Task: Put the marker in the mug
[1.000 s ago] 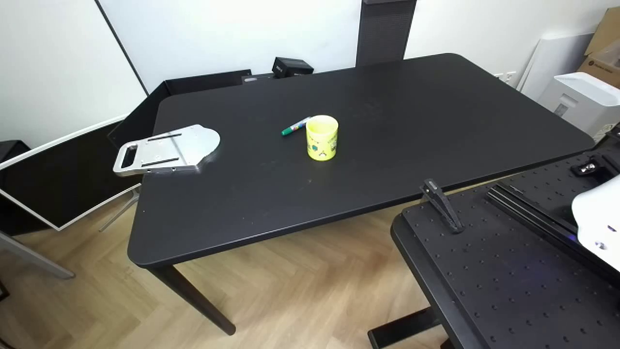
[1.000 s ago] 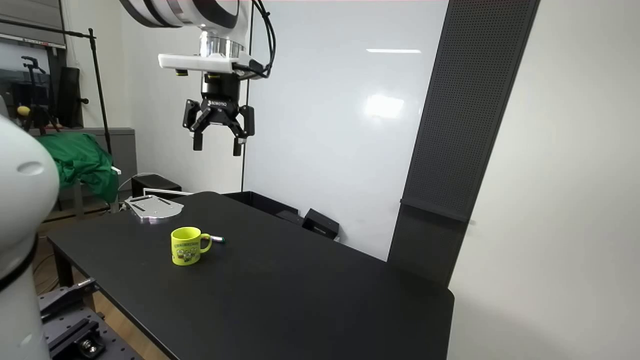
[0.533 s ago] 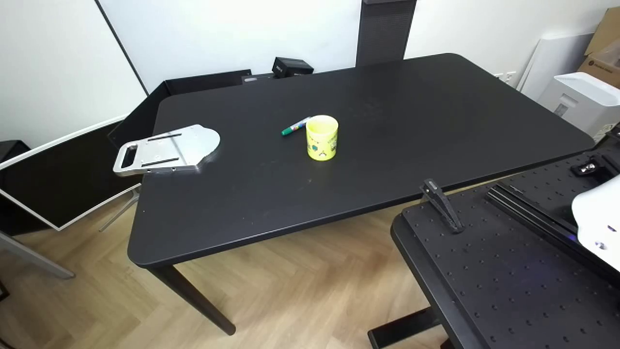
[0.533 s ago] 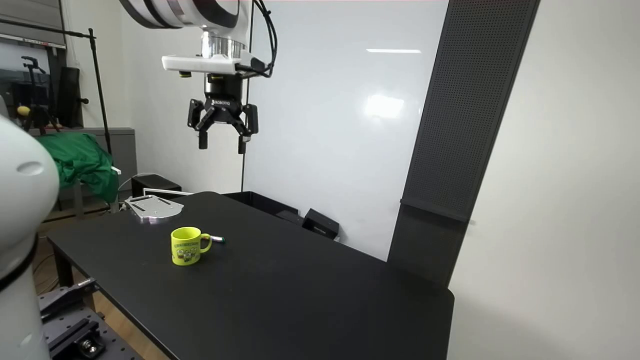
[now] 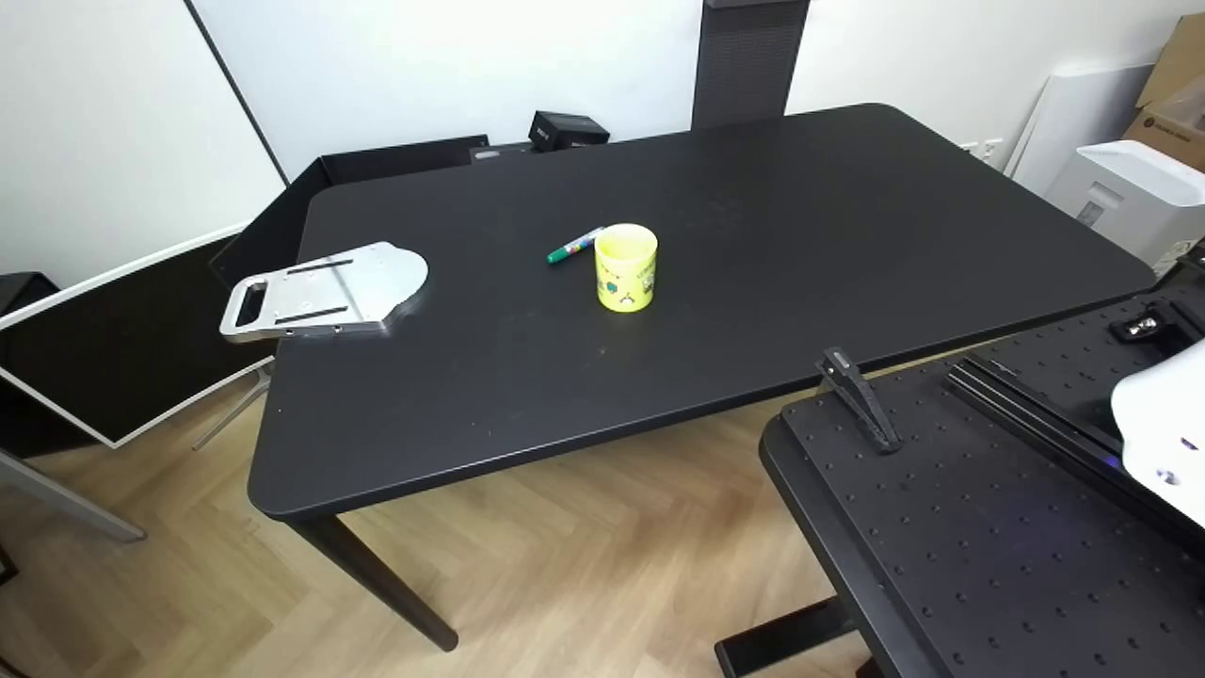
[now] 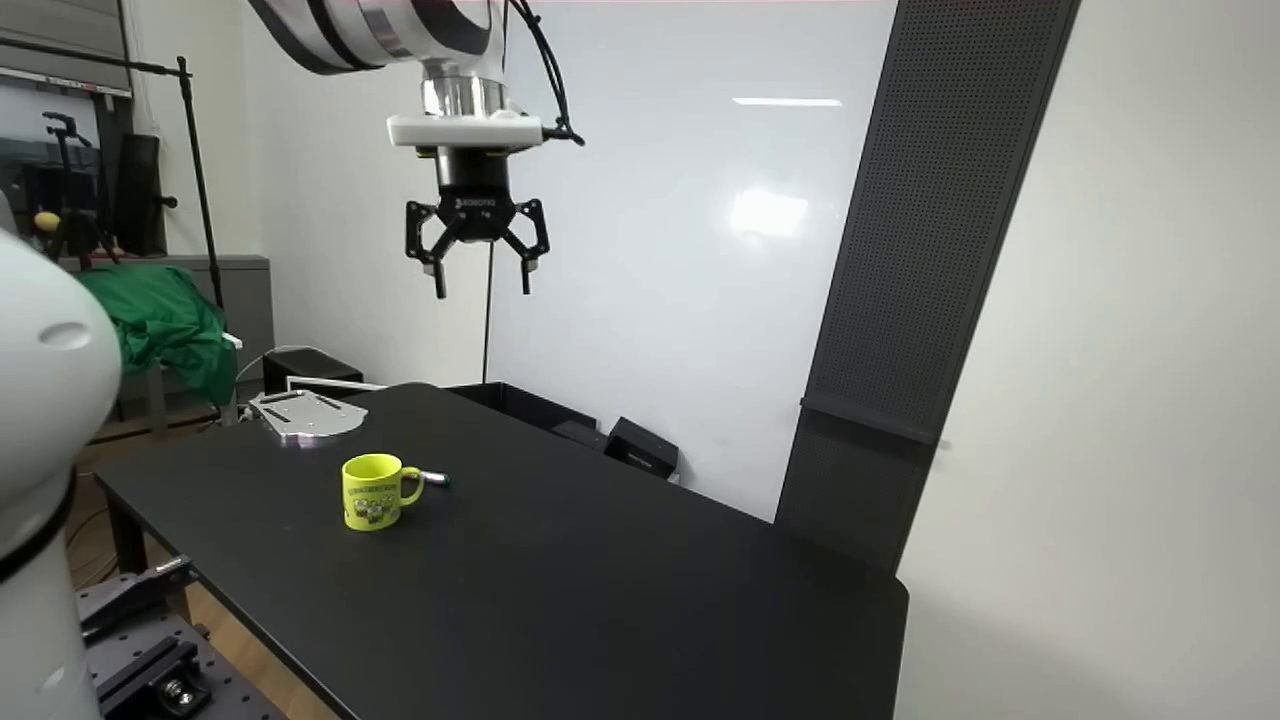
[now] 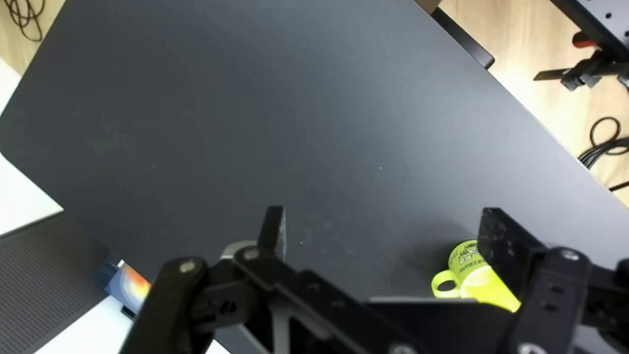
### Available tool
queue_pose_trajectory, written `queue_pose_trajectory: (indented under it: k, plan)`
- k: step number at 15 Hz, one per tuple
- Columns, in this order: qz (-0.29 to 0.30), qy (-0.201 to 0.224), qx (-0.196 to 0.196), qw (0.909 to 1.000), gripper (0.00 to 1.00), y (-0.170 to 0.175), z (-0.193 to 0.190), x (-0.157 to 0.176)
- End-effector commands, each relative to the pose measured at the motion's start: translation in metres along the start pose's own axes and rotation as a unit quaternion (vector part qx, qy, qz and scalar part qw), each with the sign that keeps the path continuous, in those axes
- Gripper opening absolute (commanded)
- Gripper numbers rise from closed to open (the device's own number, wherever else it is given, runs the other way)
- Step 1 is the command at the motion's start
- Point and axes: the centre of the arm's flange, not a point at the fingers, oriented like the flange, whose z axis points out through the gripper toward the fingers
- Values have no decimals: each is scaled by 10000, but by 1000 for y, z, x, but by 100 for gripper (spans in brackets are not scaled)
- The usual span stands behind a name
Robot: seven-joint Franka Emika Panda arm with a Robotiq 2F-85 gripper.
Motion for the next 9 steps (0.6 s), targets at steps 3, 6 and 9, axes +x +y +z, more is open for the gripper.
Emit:
queue_pose_trajectory:
  k: [3,6,9]
  plan:
    - [-1569,90,-242,9873,100,25,-14,45]
    - [-2397,221,-423,9697,100,25,-17,76]
    - [-3216,332,-548,9447,100,17,-17,113]
